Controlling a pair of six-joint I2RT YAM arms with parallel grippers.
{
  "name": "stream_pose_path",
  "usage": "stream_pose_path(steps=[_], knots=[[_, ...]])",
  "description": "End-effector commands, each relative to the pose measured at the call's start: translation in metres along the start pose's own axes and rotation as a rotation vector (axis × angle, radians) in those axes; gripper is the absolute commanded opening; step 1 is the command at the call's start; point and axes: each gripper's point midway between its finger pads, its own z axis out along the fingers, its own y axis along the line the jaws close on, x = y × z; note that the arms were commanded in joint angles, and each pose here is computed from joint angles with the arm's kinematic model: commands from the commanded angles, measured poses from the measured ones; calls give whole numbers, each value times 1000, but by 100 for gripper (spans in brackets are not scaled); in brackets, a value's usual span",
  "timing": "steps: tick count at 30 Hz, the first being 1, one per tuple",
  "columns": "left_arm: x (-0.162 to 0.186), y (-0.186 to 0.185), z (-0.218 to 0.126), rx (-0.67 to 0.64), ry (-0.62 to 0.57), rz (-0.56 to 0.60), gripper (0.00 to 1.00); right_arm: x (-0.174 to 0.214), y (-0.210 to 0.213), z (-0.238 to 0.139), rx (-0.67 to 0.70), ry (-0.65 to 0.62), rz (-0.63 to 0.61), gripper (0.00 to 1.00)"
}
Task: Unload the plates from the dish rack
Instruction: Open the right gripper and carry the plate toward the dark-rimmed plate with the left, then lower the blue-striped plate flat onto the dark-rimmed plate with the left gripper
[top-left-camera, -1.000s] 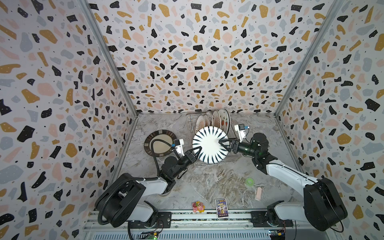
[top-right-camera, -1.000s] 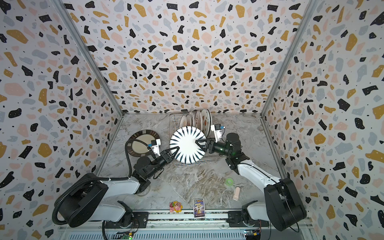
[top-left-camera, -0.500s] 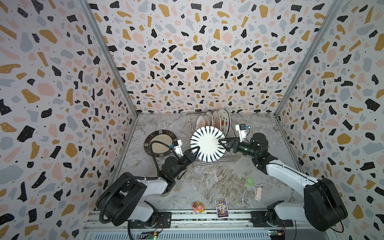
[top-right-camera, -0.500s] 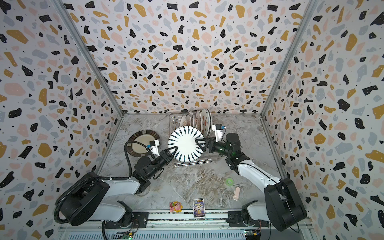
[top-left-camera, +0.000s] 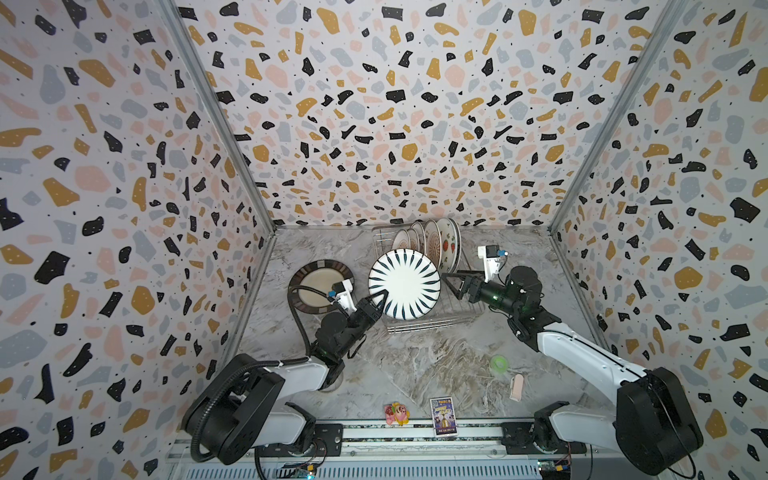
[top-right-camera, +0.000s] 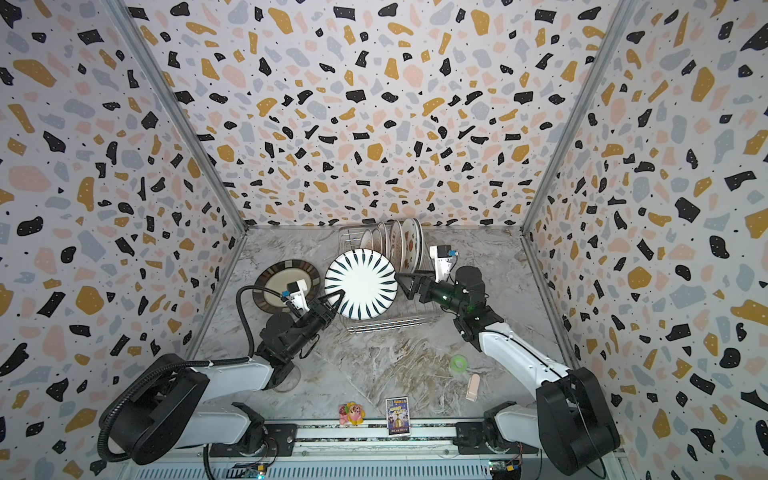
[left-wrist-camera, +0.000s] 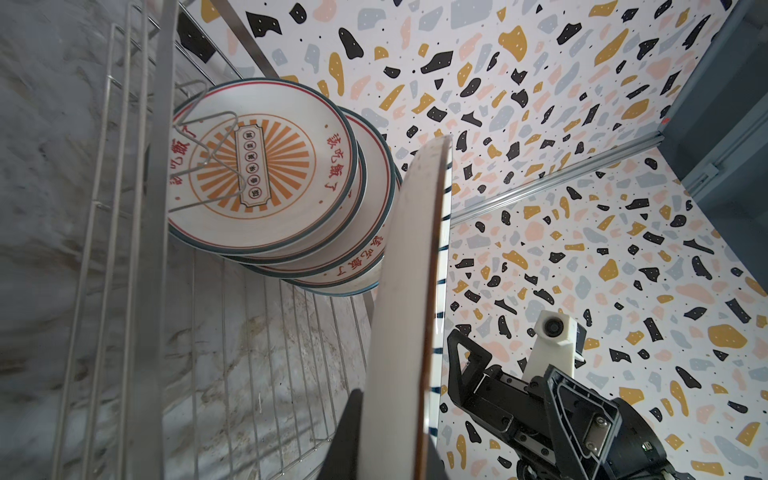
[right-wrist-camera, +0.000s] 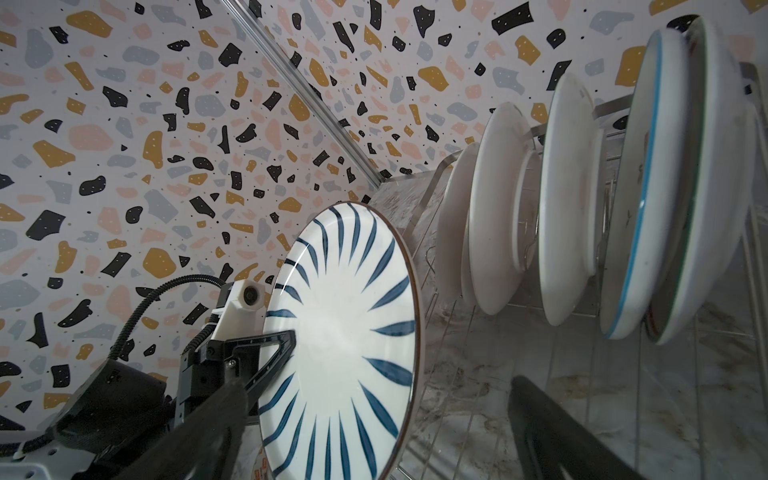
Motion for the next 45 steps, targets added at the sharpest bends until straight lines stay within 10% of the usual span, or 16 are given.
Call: stream_pose_path(steps=[1,13,45], knots=[[-33,-55,-10,196,-113,25,0,-18,18,-1,-7,-56,-94,99],[-74,-38,-33,117,-227,40,0,3,85,46,-3,-20,-363,99],[-173,38,-101,-137,-571,16,0,67,119,200,-54,165,-491,99]])
